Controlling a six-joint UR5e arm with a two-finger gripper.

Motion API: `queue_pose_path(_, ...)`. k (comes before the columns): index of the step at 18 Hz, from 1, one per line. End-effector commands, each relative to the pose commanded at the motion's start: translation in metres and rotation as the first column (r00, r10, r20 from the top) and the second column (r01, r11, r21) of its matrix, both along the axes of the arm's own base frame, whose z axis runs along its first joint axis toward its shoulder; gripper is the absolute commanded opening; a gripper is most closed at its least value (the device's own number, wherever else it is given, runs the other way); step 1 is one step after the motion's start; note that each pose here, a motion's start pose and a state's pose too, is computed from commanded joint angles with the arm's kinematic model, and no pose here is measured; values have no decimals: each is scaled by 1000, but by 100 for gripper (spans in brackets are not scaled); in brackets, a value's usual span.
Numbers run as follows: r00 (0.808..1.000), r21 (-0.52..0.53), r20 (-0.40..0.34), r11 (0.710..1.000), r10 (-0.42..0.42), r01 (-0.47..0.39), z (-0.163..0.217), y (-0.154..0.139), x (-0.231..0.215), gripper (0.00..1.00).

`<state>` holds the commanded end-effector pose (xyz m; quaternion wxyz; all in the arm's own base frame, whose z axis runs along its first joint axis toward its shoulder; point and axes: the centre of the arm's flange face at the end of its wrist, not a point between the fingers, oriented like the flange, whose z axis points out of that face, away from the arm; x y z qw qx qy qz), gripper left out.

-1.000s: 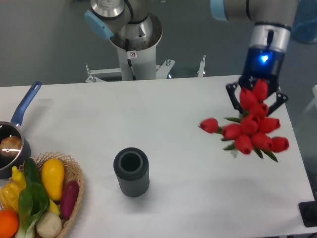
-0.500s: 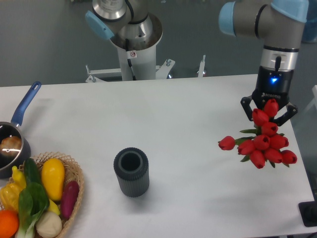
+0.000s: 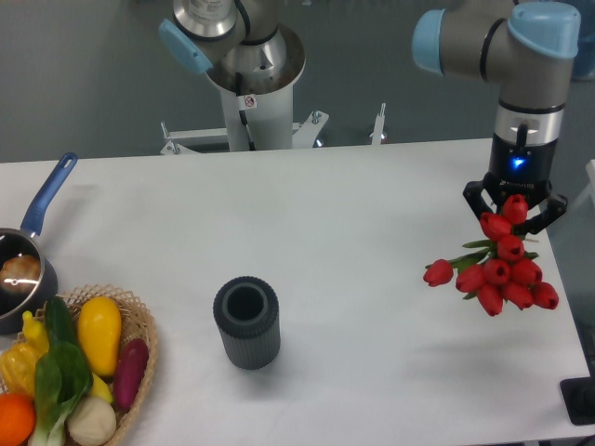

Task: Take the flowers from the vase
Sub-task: 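Carry the tulip bunch away from the vase and hold it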

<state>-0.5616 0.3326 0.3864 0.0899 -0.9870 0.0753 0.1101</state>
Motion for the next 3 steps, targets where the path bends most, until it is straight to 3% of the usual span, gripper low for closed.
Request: queue_pose_path(3, 999, -43, 32, 999, -19, 20, -15, -1, -2, 0)
